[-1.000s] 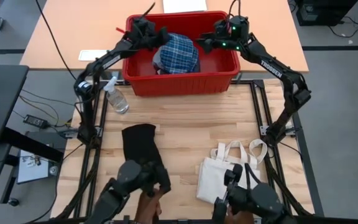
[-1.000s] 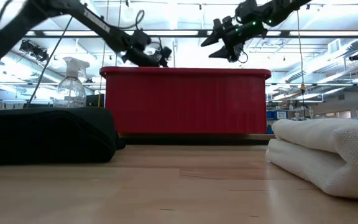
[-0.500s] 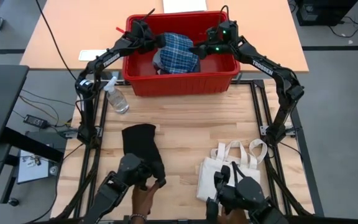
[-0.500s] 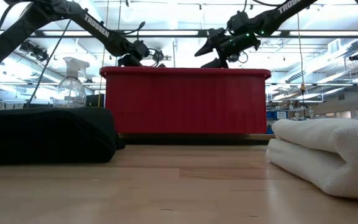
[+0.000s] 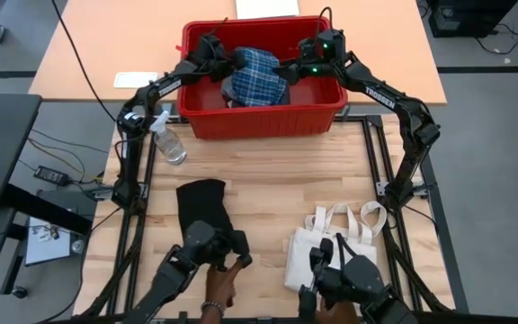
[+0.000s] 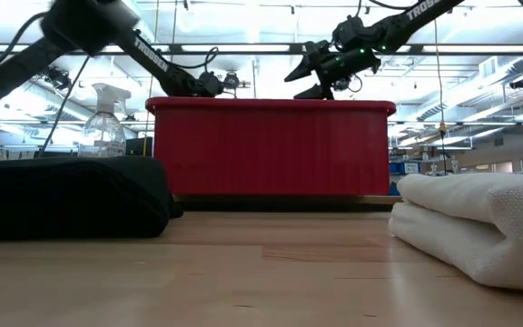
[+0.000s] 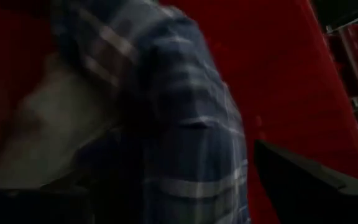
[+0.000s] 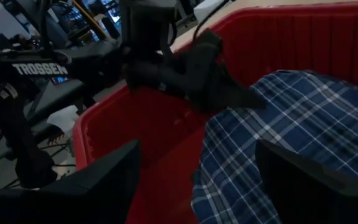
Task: Fold laundry
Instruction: Remove the blue checkered shirt from the red bin
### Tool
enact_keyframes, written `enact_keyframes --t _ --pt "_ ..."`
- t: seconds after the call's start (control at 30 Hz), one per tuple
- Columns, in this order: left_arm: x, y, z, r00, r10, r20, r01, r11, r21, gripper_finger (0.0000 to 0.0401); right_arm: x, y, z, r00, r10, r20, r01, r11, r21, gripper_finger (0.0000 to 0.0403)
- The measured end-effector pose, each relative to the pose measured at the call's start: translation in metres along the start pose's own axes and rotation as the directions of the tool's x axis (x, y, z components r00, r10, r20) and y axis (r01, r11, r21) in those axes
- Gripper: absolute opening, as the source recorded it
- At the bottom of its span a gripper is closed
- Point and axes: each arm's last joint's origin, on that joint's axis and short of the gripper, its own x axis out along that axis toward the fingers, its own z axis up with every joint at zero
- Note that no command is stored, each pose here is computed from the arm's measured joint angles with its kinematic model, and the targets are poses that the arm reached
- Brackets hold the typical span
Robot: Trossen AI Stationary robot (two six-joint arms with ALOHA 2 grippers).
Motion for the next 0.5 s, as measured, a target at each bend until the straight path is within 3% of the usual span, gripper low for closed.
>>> enact_keyframes --t 0.23,0.33,0.43,0.5 --pt "0.027 0.01 -0.021 0.999 0.023 -0.039 -0.024 0.999 -0.022 0.0318 0.0 0.001 0.0 1.0 0.007 -0.003 -0.007 1.0 0.025 0.0322" --pt "0.034 0.006 -0.026 0.999 -0.032 -0.035 0.032 0.999 0.025 0.0314 0.001 0.001 0.0 1.0 0.013 -0.005 -0.013 1.0 0.027 0.0322" --pt "0.037 -0.001 -0.032 0.998 -0.049 -0.04 0.052 0.995 0.086 0.0289 0.001 0.001 -0.001 1.0 0.017 -0.009 -0.016 0.999 0.029 0.0322" --pt "0.037 -0.001 -0.035 0.998 -0.046 -0.051 0.051 0.994 0.096 0.025 0.001 0.001 -0.001 1.0 0.022 -0.011 -0.022 0.999 0.029 0.0322"
